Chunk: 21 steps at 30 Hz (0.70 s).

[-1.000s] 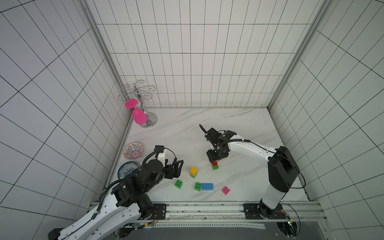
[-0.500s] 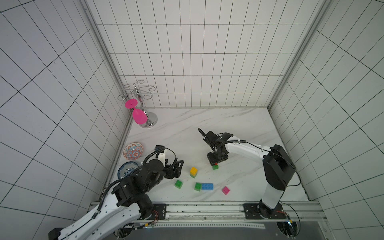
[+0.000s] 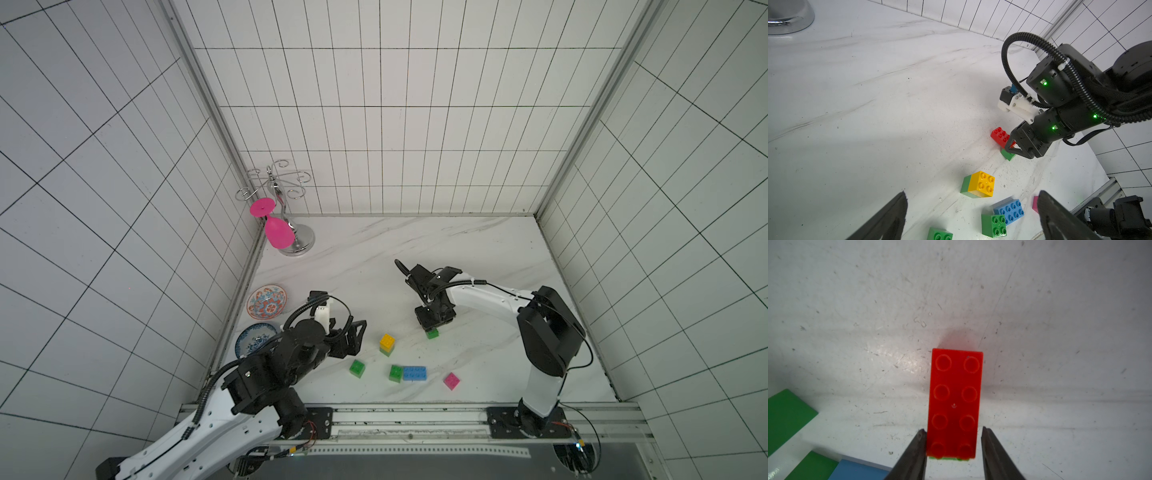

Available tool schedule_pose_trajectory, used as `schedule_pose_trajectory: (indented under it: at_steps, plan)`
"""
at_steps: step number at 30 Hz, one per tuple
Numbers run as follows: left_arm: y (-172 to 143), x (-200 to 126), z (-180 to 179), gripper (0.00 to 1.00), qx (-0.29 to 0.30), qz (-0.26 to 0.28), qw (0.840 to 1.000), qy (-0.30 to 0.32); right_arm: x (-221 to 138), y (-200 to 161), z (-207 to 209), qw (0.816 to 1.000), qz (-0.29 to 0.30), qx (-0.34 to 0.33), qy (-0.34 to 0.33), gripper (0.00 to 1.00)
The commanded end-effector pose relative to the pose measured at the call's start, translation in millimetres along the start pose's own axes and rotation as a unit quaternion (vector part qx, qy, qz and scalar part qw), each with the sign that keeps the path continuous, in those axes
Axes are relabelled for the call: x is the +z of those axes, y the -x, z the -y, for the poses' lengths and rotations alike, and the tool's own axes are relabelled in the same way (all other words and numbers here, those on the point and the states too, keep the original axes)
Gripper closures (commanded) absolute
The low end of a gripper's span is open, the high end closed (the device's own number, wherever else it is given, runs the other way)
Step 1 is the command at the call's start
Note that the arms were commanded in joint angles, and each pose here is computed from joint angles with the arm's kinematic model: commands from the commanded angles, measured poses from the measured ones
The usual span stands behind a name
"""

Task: Assemble the letter r with lego
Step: Pick up the lego brick from the center of the board.

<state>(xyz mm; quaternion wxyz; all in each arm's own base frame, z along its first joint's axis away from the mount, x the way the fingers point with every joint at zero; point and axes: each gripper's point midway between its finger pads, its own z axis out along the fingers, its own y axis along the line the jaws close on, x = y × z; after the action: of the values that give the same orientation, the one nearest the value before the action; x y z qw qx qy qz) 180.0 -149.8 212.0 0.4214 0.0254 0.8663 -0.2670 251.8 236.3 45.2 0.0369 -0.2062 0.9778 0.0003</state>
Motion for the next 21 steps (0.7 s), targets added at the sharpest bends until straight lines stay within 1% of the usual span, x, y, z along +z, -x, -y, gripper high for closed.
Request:
schedule_pose_trajectory:
  at_steps: [1,6,12,18,21]
  plan:
    - [1.3,-0.7,-2.5,0.02,-0.007,0.008,1.000,0.004,6.7,-1.2,3.1,1.000,-0.008,0.002,-0.017,0.54]
    - [1.0,-1.2,-3.1,0.03,-0.010,0.009,1.000,0.004,9.9,-0.7,3.2,1.000,-0.012,0.000,-0.018,0.54]
    - [-0.4,0.1,-3.1,0.03,-0.010,0.005,1.000,0.005,11.0,-0.5,3.2,1.000,-0.013,-0.007,-0.020,0.59]
    - [-0.5,0.6,-3.4,0.03,-0.010,0.004,1.000,0.007,5.2,2.3,2.3,1.000,-0.004,-0.008,-0.015,0.66]
    - [-1.2,1.4,-3.8,0.03,-0.011,0.003,1.000,0.008,1.8,3.1,1.7,1.000,-0.001,-0.009,-0.013,0.74]
